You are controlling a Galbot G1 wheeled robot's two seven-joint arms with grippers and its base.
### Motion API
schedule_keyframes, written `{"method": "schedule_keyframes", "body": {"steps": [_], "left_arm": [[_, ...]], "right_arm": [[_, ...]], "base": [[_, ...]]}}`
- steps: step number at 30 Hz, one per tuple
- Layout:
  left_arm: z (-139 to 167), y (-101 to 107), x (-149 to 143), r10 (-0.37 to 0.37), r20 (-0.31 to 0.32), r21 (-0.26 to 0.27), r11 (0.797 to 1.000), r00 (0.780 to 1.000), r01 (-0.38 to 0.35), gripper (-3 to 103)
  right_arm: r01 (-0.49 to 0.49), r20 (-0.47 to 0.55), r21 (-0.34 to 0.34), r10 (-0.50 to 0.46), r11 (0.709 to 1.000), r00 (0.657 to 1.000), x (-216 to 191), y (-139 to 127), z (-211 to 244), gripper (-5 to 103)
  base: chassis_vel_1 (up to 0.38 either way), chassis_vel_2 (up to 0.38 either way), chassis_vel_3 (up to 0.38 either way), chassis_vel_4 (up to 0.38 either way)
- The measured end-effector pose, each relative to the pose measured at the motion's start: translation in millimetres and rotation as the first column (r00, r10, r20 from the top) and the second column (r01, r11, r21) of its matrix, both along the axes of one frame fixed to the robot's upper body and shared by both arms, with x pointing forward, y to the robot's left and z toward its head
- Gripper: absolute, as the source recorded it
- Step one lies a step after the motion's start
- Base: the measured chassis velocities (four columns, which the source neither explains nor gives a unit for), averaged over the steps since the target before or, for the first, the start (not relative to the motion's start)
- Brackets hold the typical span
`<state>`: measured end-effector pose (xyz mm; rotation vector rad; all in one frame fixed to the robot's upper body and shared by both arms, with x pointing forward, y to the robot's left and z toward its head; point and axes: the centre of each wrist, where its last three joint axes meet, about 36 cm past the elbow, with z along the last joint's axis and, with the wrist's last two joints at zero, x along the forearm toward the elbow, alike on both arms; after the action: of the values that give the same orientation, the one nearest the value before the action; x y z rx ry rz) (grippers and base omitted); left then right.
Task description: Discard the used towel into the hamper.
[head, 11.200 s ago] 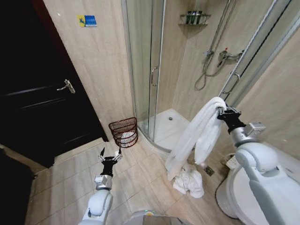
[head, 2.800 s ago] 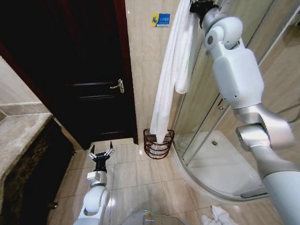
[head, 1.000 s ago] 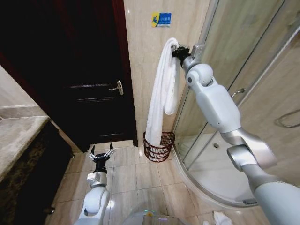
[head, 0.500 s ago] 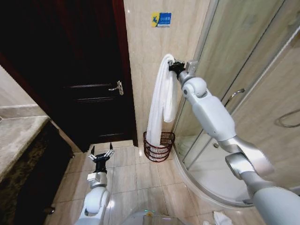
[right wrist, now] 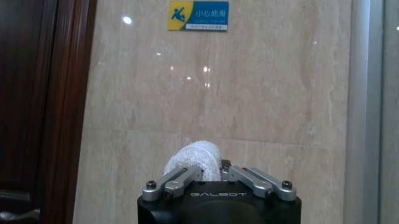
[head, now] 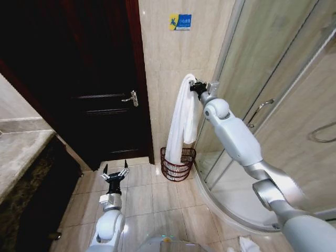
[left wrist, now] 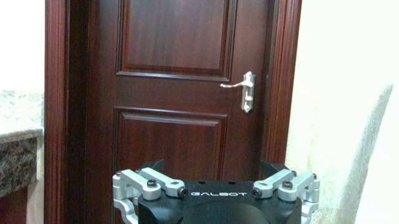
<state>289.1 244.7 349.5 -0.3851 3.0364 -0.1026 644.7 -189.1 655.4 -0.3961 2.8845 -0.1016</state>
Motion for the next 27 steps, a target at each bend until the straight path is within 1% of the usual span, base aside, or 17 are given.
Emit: {"method": "schedule_keyframes", "body": {"steps": [9, 27], "left_arm": [[-1.3, -2.1, -2.8, -0.005, -0.010, -0.005, 1.000, 1.000, 0.005, 100], [-1.1, -3.5, -3.7, -0.018, -0.014, -0.003, 1.000, 1.000, 0.018, 100]], "right_arm": [[0.009, -0.005, 0.009, -0.009, 1.000, 1.000, -3.3, -4.5, -7.3, 7], [0.023, 0.006, 0.017, -0.023, 1.000, 1.000, -1.6, -10.9, -2.9, 7]], "base": [[0.000, 0.000, 0.000, 0.000], [0.000, 0.000, 0.000, 0.000]]}}
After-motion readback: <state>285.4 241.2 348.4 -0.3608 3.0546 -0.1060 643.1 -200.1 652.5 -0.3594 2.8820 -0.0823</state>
